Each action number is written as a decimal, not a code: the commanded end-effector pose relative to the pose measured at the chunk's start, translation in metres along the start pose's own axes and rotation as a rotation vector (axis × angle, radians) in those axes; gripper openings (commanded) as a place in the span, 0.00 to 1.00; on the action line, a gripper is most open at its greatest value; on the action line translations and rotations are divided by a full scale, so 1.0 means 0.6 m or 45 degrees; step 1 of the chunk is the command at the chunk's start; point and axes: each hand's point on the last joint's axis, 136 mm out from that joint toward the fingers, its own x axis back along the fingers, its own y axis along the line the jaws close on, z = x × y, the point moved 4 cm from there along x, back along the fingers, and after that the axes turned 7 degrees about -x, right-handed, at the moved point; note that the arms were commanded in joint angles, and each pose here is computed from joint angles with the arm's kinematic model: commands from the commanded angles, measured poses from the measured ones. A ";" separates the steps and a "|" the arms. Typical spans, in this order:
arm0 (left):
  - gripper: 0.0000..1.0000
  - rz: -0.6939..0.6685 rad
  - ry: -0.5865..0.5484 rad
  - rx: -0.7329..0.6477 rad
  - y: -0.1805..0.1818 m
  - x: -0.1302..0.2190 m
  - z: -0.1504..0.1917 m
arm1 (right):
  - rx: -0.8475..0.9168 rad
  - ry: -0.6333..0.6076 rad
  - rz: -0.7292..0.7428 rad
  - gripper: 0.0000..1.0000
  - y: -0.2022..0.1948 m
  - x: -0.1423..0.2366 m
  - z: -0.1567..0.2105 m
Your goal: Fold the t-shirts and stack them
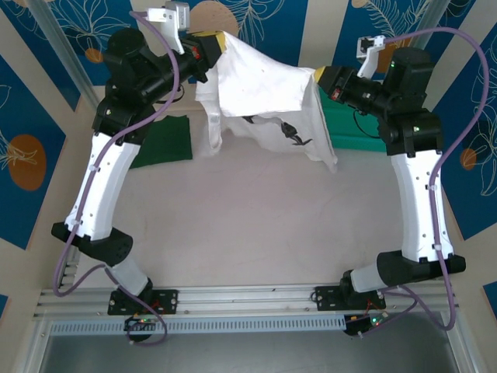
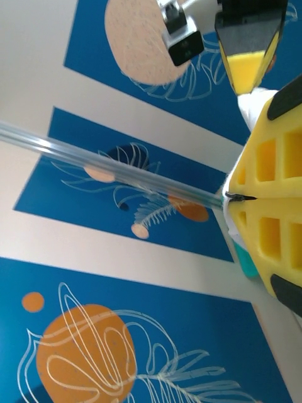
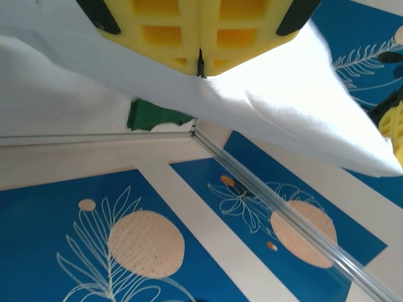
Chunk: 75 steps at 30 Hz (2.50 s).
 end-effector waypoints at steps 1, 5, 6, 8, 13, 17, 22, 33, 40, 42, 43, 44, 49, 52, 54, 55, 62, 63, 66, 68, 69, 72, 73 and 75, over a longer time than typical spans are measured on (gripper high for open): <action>0.00 -0.062 -0.174 -0.134 -0.015 0.057 -0.076 | 0.131 -0.038 -0.065 0.00 0.048 0.020 -0.002; 0.00 0.000 -0.271 -0.148 -0.039 0.083 -0.111 | 0.236 -0.156 -0.071 0.00 0.089 0.052 -0.020; 0.00 0.025 -0.289 -0.146 -0.046 0.087 -0.117 | 0.257 -0.190 -0.079 0.00 0.099 0.063 -0.025; 0.00 0.079 -0.327 -0.142 -0.060 0.100 -0.132 | 0.312 -0.262 -0.105 0.00 0.123 0.084 -0.035; 0.00 0.155 -0.391 -0.108 -0.085 0.128 -0.155 | 0.405 -0.382 -0.164 0.00 0.169 0.116 -0.053; 0.00 0.050 -0.349 -0.092 -0.070 0.137 -0.143 | 0.436 -0.403 -0.179 0.00 0.174 0.093 -0.059; 0.00 -0.388 -0.159 0.003 0.036 0.127 -0.066 | 0.390 -0.247 -0.114 0.00 0.118 -0.025 -0.049; 0.58 -1.680 0.559 0.595 0.480 0.207 0.332 | -0.042 0.075 0.556 0.68 -0.267 -0.375 0.015; 0.94 -1.557 0.692 0.656 0.490 0.183 0.381 | -0.195 0.333 0.768 0.85 -0.340 -0.302 0.093; 0.92 -1.413 0.743 0.764 0.475 0.164 0.423 | -0.237 0.441 0.760 0.79 -0.353 -0.277 0.151; 0.92 -1.372 0.792 0.804 0.464 0.161 0.447 | -0.270 0.503 0.779 0.77 -0.366 -0.265 0.186; 0.91 -1.318 0.847 0.835 0.452 0.156 0.474 | -0.294 0.569 0.777 0.74 -0.375 -0.254 0.221; 0.85 -1.159 1.069 0.965 0.415 0.146 0.594 | -0.259 0.847 0.809 0.64 -0.402 -0.247 0.362; 0.79 -1.155 1.152 1.007 0.412 0.140 0.639 | -0.242 0.949 0.846 0.57 -0.413 -0.266 0.409; 0.75 -1.175 1.177 1.035 0.415 0.141 0.659 | -0.196 0.985 0.882 0.54 -0.422 -0.281 0.429; 0.73 -1.201 1.190 1.048 0.417 0.145 0.668 | -0.172 1.010 0.899 0.54 -0.428 -0.289 0.439; 0.61 -1.454 1.175 0.999 0.419 0.219 0.697 | -0.103 1.081 1.029 0.49 -0.464 -0.328 0.478; 0.61 -1.450 1.171 1.021 0.422 0.225 0.703 | -0.098 1.082 1.033 0.48 -0.465 -0.329 0.480; 0.64 -1.355 1.165 1.125 0.436 0.229 0.720 | -0.062 1.075 1.047 0.47 -0.465 -0.334 0.482; 0.64 -1.319 1.186 1.129 0.444 0.229 0.726 | -0.055 1.079 1.049 0.46 -0.468 -0.337 0.484; 0.64 -1.319 1.201 1.121 0.446 0.231 0.728 | -0.057 1.087 1.049 0.46 -0.470 -0.339 0.488; 0.70 -1.353 1.216 1.083 0.455 0.242 0.727 | -0.060 1.110 1.052 0.45 -0.475 -0.346 0.495; 0.70 -1.366 1.209 1.084 0.459 0.248 0.726 | -0.054 1.115 1.047 0.44 -0.474 -0.348 0.497; 0.69 -1.384 1.193 1.090 0.465 0.258 0.726 | -0.036 1.123 1.038 0.44 -0.472 -0.355 0.502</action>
